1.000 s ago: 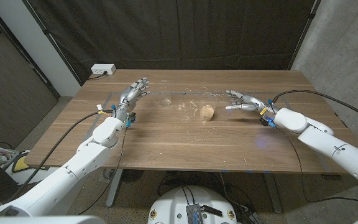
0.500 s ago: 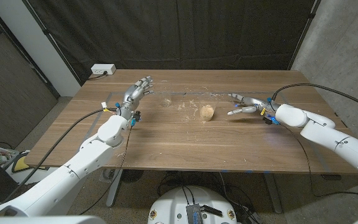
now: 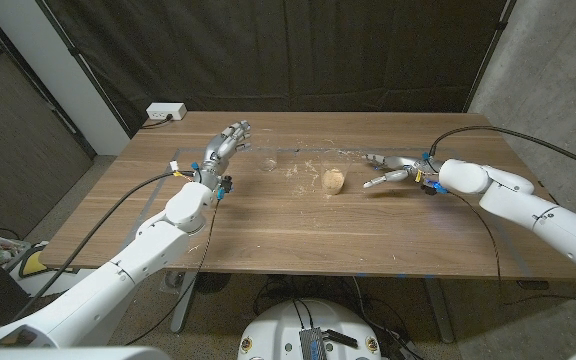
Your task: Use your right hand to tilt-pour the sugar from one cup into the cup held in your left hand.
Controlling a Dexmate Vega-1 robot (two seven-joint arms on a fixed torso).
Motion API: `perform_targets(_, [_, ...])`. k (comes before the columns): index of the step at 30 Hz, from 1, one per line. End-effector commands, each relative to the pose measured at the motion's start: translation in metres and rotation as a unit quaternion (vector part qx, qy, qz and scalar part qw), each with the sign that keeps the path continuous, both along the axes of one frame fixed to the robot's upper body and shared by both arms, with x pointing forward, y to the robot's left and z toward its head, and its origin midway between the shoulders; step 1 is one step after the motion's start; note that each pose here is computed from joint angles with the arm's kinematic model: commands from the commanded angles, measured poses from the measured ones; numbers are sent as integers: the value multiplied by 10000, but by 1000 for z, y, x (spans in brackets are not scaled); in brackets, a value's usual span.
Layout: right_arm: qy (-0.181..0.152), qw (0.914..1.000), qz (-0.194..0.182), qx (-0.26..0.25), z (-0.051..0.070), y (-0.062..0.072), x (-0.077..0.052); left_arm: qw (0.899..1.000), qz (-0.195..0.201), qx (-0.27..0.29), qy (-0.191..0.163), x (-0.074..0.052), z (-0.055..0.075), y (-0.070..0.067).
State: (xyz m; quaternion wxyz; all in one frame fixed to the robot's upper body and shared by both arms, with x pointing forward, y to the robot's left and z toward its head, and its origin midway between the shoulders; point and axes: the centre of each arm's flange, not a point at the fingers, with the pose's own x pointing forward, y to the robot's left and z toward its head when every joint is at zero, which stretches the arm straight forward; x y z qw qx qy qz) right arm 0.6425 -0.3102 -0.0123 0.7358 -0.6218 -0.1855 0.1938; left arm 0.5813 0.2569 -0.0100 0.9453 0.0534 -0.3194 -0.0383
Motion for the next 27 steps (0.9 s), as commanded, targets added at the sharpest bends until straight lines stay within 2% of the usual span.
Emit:
perform_targets(1, [247,9993,251,-136,7,24,-3,10000,44,27,-30,0,-1,3])
perform_targets(7, [273,9991,321,2,4,30,-7,10000,14,50,-25,0,-2,8])
perform_targets(13, [209,9990,353,162,8,33,-16,10000,0,63,-43,-1,-3,14])
perform_targets(17, [244,9982,431,350,8,39,-19,10000,-47,41,-26,1,-8,19])
perform_targets(21, [211,9973,443,543,5,40,-19,10000,-69,14,-45,0,-11,22])
perform_targets(27, [164,9952,550,792,-5,55,-14,10000,-62,-23,-48,-2,-16,32])
